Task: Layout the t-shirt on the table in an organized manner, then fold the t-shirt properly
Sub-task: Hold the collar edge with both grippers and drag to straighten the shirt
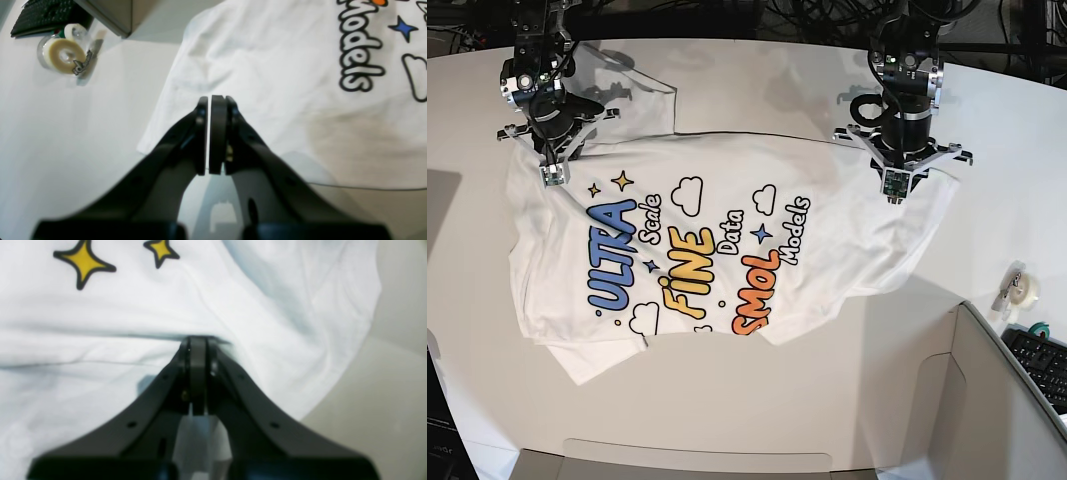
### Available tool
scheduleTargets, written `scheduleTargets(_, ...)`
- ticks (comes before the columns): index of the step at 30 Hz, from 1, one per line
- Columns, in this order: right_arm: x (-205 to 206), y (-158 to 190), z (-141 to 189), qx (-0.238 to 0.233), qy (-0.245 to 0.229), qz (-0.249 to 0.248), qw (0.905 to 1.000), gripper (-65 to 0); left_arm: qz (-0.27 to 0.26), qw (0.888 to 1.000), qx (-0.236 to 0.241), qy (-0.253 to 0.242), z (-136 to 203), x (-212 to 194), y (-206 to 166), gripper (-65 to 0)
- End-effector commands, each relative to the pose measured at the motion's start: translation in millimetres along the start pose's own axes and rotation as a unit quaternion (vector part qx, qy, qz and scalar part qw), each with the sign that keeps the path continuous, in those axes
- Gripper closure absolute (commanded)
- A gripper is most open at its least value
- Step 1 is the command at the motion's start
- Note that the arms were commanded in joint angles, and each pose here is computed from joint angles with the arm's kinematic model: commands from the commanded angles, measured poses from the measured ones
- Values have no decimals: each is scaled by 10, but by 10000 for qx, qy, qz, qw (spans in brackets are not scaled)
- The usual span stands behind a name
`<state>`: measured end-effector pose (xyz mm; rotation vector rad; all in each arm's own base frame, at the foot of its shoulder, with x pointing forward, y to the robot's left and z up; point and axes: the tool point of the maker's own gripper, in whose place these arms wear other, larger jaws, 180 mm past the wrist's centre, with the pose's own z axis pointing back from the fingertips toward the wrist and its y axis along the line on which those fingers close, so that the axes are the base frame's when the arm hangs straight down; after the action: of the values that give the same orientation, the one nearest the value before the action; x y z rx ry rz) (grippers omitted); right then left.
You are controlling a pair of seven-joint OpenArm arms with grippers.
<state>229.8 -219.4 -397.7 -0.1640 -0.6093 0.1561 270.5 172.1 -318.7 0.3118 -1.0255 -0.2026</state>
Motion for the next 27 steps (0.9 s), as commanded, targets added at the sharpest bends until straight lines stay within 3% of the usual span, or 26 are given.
scheduleTargets(1,-223,-104,1,-169,494,119,9986,0,-20,9997,98,-242,19,119,58,0)
scheduleTargets(11,-298,-748,120,-832,635,299,9941,0,-20,9998,66,-177,45,58,33,0)
scheduleTargets(16,-324,-717,130,-796,649,348,9941,0,-5,9998,100,-199,38,74,55,0)
scheduleTargets(19,-195,-558,206,-695,381,235,9966,0,25,9996,159,-242,17,113,87,-3)
scheduleTargets(24,191,-460,435,-721,-265,167,9969,0,688,9925,869,-520,-116,407,486,-83)
scheduleTargets(27,269,-479,450,-752,-368,165,9964,0,915,9883,1041,-637,-146,531,612,-149)
